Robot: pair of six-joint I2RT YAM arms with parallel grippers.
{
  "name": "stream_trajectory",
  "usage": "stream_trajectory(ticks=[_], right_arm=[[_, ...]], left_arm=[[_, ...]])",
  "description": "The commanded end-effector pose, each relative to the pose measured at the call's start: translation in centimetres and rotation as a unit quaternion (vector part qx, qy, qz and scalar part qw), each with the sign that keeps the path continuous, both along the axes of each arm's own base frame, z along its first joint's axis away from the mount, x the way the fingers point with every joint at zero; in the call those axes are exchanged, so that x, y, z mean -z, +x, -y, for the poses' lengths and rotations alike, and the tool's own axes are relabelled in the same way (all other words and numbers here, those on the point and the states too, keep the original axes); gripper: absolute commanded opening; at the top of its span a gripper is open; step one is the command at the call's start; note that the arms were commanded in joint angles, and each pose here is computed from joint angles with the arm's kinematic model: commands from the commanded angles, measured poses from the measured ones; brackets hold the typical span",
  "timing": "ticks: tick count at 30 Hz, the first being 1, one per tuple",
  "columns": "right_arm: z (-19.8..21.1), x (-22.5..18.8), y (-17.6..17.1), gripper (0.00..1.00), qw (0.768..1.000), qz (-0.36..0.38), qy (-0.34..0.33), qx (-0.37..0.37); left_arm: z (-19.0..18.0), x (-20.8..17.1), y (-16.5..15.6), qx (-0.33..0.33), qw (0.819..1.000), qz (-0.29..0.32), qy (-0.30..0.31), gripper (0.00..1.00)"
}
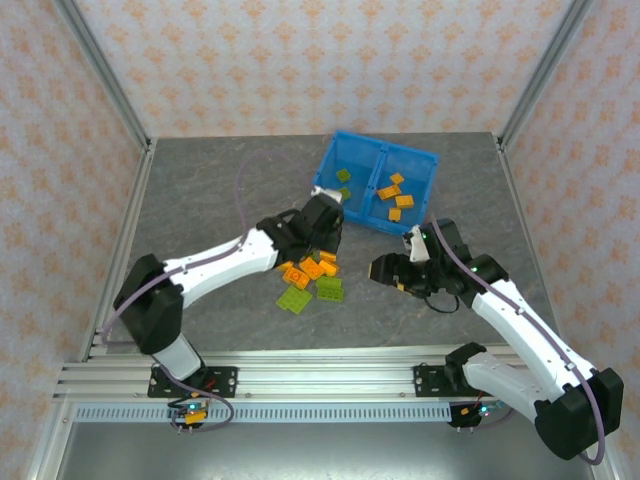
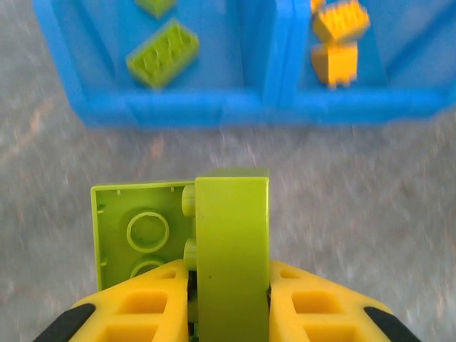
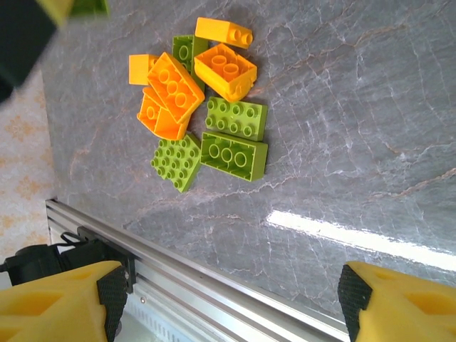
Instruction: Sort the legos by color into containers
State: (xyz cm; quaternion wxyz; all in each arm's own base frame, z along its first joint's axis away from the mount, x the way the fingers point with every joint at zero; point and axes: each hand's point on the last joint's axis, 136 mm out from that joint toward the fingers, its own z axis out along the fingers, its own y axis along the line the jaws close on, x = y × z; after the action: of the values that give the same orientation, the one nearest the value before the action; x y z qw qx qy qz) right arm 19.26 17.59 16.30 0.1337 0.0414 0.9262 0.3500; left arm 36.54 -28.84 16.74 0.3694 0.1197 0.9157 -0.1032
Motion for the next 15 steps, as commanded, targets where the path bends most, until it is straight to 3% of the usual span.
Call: stream_trajectory(ticks=[1,9,15], right_arm=[[-0.2,-1.5,1.5,0.79,0.999,0.029,0.008,0.017],[0.4,-1.3,1.4,0.79,0.999,0.032,-0.004,0.025],[0.4,-1.3,1.5,0.8,0.999,0.034,-0.005,0.026]], left_arm=[[1.6,-2.7,5.9,0.001,0.998,0.05,-0.032,0.24],[4.5,-0.1,14.9,-0.006,0.999,0.044,-0.027,0.25],[5.2,2.6,18.9,-0.012,0.999,0.026,-0.029,0.27]])
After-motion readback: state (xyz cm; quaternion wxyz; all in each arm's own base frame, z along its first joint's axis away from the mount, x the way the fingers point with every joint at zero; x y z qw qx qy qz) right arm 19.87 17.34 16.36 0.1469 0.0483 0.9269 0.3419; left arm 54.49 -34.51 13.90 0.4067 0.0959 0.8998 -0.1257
